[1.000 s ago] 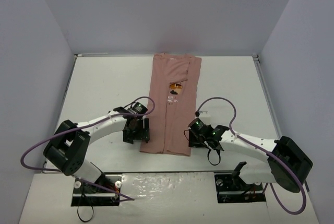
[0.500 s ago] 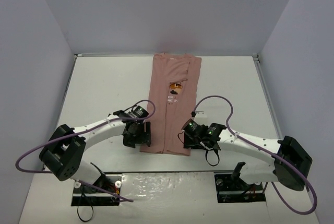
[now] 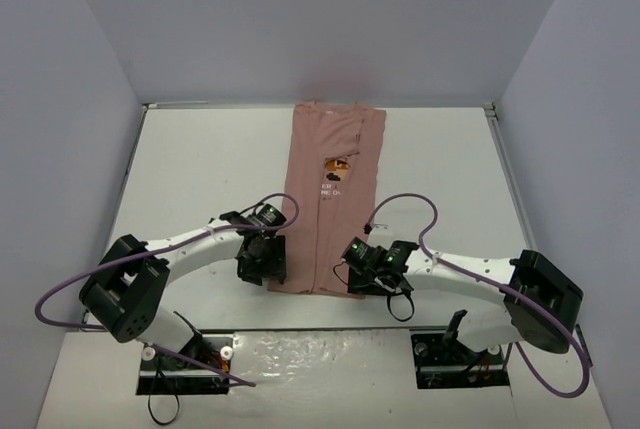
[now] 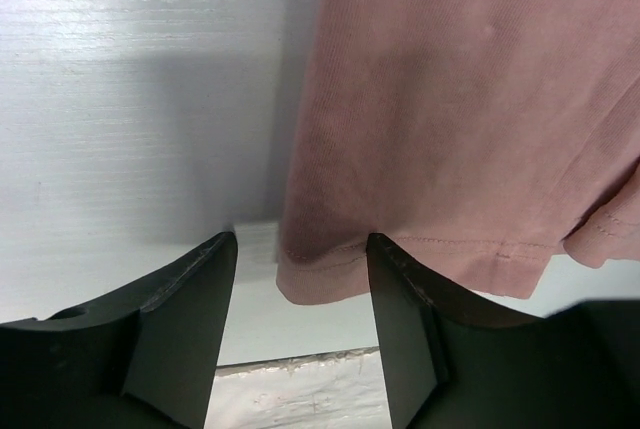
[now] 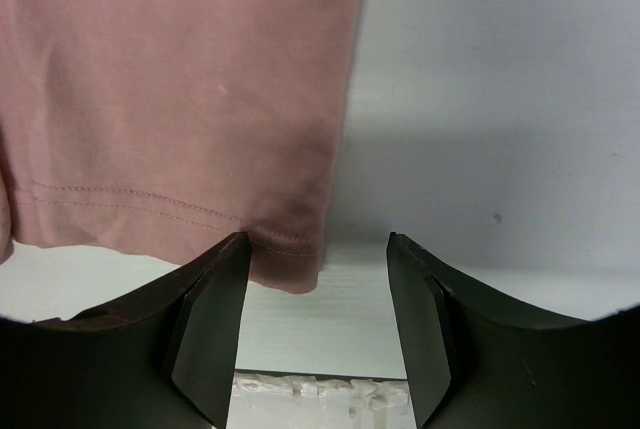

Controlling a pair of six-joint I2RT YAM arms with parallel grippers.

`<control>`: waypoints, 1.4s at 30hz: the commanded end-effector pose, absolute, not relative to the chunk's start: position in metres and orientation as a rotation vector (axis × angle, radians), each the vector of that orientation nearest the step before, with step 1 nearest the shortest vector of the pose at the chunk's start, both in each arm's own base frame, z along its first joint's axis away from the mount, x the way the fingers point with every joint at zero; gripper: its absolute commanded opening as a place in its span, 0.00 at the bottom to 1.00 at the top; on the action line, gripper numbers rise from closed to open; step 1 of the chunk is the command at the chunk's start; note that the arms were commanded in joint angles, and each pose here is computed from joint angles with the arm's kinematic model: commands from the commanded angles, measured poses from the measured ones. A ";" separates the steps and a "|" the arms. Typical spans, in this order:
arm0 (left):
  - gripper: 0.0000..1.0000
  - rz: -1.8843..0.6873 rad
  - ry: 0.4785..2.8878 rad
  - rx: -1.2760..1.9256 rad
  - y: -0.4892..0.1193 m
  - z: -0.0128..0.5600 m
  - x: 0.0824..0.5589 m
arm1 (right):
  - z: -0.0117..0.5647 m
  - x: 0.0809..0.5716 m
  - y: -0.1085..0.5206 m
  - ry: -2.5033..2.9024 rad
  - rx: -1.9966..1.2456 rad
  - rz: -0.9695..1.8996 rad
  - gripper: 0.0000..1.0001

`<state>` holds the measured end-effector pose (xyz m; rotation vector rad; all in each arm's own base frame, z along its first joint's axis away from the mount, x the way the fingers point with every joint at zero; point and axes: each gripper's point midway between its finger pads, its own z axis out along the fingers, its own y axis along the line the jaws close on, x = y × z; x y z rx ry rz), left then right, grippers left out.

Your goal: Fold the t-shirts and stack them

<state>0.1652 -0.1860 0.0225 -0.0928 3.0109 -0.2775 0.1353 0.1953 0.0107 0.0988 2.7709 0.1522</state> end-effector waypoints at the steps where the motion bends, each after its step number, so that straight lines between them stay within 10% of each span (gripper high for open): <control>1: 0.48 -0.281 3.054 -0.089 -0.186 0.014 0.153 | 0.001 0.128 0.198 2.796 0.137 0.149 0.54; 9: 0.33 -0.299 3.080 -0.067 -0.187 0.005 0.148 | -0.015 0.115 0.193 2.834 0.147 0.110 0.45; 15: 0.00 -0.313 3.086 -0.046 -0.183 0.011 0.141 | -0.015 0.105 0.185 2.848 0.171 0.137 0.00; 30: 0.00 -0.360 3.089 0.047 -0.170 0.063 0.120 | 0.033 0.079 0.179 2.883 0.051 0.159 0.00; 42: 0.00 -0.454 2.917 0.023 -0.193 0.121 0.242 | 0.088 0.181 0.186 2.816 -0.055 0.132 0.00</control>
